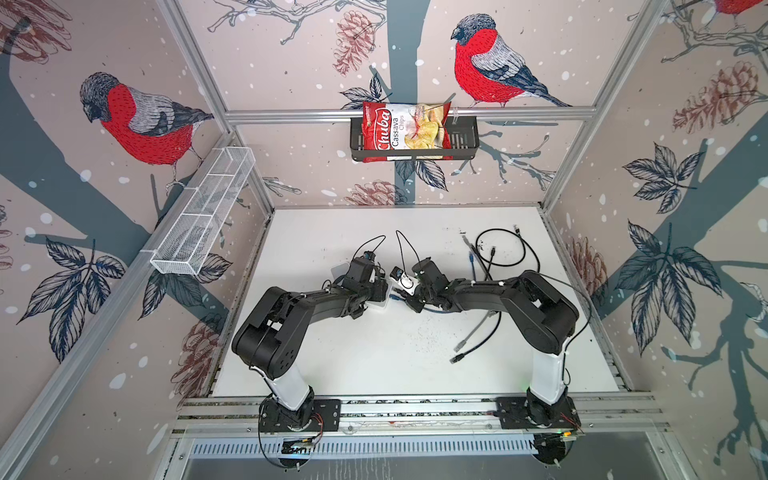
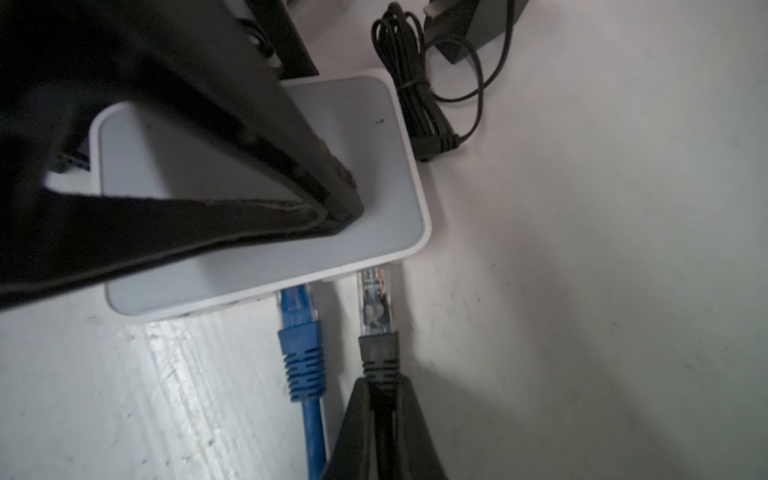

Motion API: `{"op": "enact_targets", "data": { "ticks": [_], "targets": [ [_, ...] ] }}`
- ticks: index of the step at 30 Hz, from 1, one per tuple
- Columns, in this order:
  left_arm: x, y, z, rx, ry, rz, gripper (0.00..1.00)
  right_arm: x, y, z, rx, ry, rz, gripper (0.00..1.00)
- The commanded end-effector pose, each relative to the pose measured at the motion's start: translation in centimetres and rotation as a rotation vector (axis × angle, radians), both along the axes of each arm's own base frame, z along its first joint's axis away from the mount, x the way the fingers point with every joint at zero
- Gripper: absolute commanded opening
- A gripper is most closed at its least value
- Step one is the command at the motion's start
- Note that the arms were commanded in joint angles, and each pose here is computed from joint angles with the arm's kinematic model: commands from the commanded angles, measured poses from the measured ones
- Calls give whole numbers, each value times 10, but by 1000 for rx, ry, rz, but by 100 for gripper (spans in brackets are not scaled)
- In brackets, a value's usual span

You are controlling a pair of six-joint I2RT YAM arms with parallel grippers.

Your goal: Insert the plug into the switch port

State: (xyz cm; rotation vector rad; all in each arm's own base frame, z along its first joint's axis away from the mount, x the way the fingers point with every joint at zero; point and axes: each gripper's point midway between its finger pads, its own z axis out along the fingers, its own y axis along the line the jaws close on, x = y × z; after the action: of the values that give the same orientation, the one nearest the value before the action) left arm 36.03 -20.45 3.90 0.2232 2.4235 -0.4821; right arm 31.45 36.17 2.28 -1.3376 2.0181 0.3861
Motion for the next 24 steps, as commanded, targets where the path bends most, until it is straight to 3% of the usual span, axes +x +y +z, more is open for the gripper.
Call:
{"op": "enact_targets", "data": {
  "ticks": [1,24],
  "targets": [
    [-11,-17,3,-60,18,-107,61,5,15,21,111,-33,14,2],
    [-28,-53,16,-180,-33,-370,61,-25,21,-3,5,-93,146,2]
  ]
}}
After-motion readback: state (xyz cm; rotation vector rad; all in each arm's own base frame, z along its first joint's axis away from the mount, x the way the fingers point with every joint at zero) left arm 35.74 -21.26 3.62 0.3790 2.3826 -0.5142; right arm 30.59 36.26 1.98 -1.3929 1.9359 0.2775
